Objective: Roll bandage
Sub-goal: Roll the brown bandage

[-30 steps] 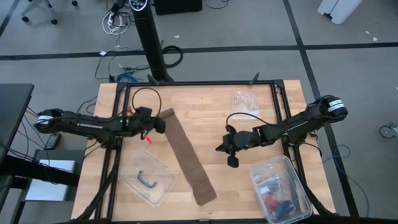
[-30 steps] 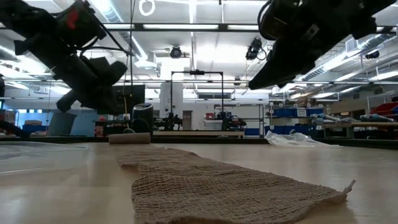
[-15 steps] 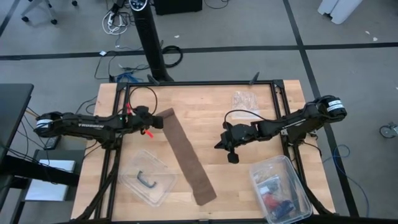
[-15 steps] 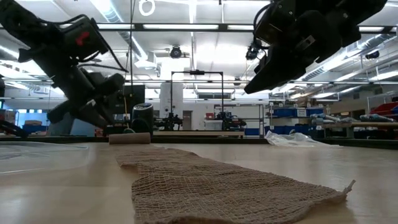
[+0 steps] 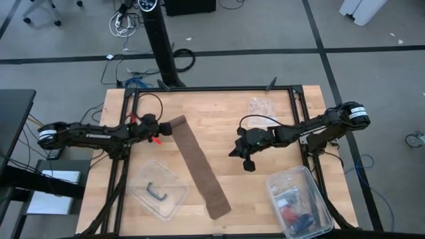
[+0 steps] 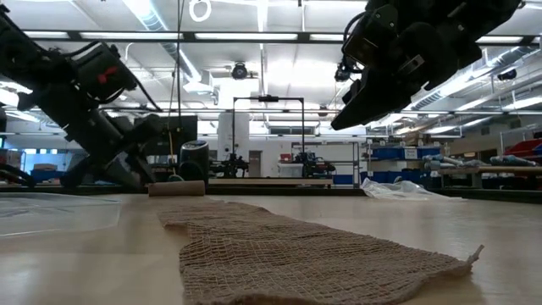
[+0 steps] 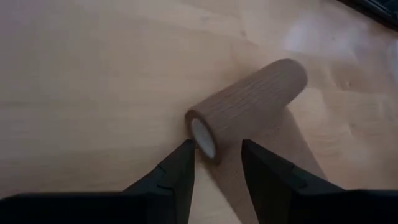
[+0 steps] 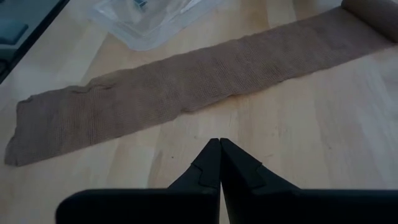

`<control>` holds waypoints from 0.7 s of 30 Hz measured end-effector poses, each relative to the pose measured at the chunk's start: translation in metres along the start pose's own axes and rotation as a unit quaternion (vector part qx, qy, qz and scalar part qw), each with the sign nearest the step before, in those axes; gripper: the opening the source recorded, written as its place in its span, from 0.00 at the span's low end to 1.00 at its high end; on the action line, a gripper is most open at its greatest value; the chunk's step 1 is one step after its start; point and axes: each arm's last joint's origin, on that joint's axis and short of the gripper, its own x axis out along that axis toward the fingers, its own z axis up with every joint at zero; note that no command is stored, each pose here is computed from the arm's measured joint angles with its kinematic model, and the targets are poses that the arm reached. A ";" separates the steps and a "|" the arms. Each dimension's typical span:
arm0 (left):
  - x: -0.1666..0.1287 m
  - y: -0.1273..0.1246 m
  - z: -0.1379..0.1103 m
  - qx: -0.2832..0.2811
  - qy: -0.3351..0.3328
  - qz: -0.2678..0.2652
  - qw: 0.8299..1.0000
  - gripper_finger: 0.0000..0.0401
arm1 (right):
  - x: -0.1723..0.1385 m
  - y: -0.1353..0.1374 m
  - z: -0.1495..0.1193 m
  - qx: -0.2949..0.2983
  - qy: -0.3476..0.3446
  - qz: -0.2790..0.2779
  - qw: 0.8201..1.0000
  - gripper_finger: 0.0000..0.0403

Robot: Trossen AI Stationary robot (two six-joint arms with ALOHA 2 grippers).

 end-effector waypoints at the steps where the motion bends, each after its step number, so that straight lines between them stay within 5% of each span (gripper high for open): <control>1: 0.001 0.002 -0.001 -0.002 -0.001 -0.001 1.000 0.34 | 0.000 0.000 0.000 0.000 0.000 0.000 1.000 0.01; 21: 0.002 0.010 -0.005 -0.016 -0.030 -0.057 0.998 0.34 | 0.000 0.000 0.001 -0.005 -0.004 0.002 1.000 0.02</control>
